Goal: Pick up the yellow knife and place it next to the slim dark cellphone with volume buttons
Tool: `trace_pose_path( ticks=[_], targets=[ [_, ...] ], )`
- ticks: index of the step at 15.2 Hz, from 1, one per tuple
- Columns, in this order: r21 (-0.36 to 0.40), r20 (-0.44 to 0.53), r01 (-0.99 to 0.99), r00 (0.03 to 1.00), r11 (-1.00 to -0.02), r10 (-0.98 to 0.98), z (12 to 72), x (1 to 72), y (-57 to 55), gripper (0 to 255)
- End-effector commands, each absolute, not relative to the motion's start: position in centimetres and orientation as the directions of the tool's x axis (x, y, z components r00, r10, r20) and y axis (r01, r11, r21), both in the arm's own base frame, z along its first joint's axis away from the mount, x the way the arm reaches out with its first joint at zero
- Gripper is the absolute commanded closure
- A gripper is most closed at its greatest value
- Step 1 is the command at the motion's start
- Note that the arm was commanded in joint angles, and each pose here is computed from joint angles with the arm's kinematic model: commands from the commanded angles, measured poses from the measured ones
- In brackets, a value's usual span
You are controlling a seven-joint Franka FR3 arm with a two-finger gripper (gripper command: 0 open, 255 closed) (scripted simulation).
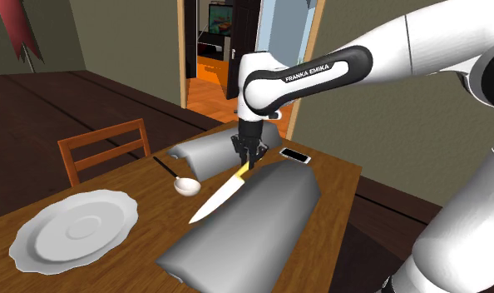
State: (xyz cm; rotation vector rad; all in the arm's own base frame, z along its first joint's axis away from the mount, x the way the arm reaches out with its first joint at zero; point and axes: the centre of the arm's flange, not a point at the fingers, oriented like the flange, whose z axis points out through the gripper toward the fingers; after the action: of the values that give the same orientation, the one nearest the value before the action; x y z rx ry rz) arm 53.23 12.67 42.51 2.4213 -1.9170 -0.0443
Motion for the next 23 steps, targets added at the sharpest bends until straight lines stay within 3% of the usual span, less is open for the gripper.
trace_pose_path(
  ticks=[1,23],
  targets=[
    [0.059,0.01,-0.971,0.231,-0.23,-0.973,42.4,52.0,10.3,255],
    [0.059,0.01,-0.971,0.231,-0.23,-0.973,42.5,38.9,-15.6,255]
  ],
)
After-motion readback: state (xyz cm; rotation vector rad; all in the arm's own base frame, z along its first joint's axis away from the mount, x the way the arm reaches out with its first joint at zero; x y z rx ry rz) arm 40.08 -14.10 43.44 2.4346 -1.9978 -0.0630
